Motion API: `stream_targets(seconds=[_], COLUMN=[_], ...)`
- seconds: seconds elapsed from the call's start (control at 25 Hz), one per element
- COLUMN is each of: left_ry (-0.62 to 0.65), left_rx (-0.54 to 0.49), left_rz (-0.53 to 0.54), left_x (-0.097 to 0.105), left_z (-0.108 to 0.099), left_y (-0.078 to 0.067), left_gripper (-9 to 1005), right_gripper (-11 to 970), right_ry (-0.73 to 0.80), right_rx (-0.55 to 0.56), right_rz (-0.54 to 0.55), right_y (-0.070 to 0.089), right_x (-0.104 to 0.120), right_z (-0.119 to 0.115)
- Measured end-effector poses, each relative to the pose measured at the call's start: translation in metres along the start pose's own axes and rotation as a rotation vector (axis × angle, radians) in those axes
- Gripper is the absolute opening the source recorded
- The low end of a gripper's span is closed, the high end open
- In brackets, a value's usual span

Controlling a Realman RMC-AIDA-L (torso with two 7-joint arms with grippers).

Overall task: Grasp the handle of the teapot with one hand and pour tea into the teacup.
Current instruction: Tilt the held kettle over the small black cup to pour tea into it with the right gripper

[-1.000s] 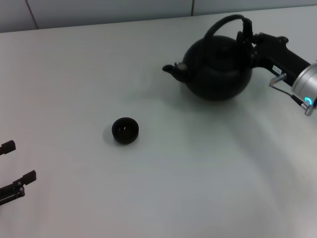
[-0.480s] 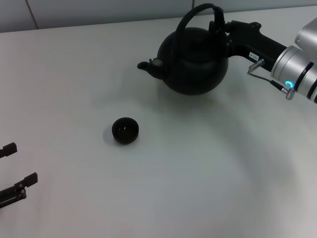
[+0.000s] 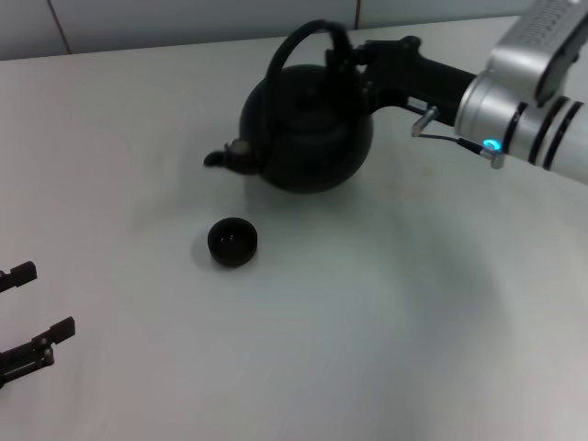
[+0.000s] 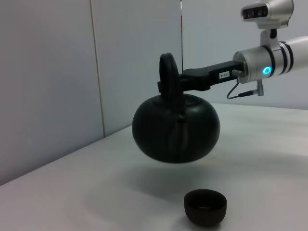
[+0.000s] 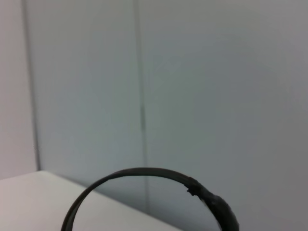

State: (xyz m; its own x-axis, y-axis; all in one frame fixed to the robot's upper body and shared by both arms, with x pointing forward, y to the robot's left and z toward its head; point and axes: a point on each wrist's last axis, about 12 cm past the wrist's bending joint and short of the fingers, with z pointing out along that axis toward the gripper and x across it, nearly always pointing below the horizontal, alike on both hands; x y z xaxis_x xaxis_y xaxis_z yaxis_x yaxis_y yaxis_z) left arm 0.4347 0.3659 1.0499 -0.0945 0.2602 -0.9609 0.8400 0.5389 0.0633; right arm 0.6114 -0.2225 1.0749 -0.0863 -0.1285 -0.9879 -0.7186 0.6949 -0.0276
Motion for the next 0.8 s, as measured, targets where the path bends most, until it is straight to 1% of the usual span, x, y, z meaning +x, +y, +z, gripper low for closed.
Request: stream_targets(seconds=[0.2, 0.44, 0.56, 0.6, 0.68, 0.8], left_ry=[0.004, 0.005, 0.005, 0.005, 0.003, 0.002], left_rx=[-0.001, -0.003, -0.003, -0.003, -0.005, -0.006], left_rz=[0.001, 0.000, 0.000, 0.000, 0.001, 0.001], left_x=[0.000, 0.001, 0.001, 0.001, 0.001, 0.000], left_z=[0.000, 0.001, 0.001, 0.001, 0.001, 0.001], left_y=[0.000, 0.000, 0.000, 0.000, 0.000, 0.000], left_gripper=[800, 800, 800, 800, 800, 800], right_gripper=[91, 91, 90, 90, 90, 90], right_ry=[0.024, 0.014, 0.003, -0.011, -0.017, -0.024], right_rx=[-0.038, -0.029, -0.028, -0.034, -0.037, -0.045], right_rz=[-0.024, -0.047, -0.099, -0.146, -0.165, -0.248], right_y=[0.004, 0.000, -0.001, -0.001, -0.001, -0.004], right_x=[-0.002, -0.005, -0.006, -0.007, -0.008, -0.013], right_z=[0.007, 0.004, 0.001, -0.002, -0.002, -0.003])
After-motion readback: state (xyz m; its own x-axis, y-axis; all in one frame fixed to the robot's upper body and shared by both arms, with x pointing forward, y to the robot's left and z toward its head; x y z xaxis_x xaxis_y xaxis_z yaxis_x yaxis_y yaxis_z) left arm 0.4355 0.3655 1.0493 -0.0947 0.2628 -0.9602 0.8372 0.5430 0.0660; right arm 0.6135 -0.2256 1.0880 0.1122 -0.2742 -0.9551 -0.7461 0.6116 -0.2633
